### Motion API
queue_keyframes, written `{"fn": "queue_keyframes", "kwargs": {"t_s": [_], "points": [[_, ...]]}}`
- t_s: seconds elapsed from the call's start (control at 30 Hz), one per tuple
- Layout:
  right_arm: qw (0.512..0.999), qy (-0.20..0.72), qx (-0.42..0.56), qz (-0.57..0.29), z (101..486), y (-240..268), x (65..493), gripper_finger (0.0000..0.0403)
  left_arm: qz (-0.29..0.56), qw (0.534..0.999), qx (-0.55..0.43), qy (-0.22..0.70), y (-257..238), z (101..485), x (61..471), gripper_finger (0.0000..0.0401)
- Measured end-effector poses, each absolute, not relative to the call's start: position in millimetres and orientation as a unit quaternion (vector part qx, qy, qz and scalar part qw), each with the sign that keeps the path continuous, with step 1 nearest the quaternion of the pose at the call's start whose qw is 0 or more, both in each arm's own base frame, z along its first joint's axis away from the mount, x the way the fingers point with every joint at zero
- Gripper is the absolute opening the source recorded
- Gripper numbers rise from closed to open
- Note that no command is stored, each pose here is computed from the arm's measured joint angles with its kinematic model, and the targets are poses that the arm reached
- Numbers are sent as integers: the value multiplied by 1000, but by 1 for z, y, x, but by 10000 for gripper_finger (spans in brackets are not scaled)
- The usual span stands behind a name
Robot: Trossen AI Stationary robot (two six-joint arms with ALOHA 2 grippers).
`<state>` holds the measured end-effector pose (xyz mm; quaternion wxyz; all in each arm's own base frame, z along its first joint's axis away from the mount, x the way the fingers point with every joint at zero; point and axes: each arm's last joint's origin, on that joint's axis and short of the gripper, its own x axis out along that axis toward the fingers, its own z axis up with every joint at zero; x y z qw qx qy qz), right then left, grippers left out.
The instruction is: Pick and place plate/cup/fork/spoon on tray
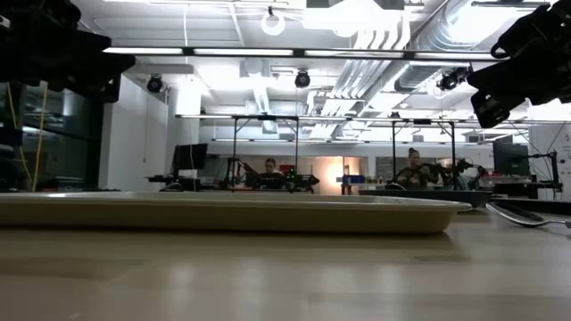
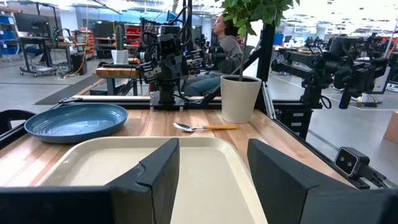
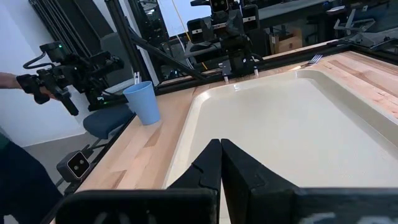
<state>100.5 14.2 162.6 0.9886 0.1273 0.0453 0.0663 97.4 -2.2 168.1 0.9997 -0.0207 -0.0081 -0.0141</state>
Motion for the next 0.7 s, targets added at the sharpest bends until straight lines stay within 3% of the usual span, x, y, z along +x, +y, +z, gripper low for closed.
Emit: {"fn": "queue_keyframes", "kwargs": {"t_s": [0.2,0.4,0.57,0.7], "points": [[989,45,127,66,163,14,100,0,-14,1000,-18,-9,-2,168,97,172],[989,45,127,66,163,14,100,0,39,998,38,-29,1,172,97,172],[989,45,127,66,163,14,100,0,120,973,197,-2,5,172,97,172],[989,45,127,66,163,14,100,0,143,959,244,8,7,172,96,172]]}}
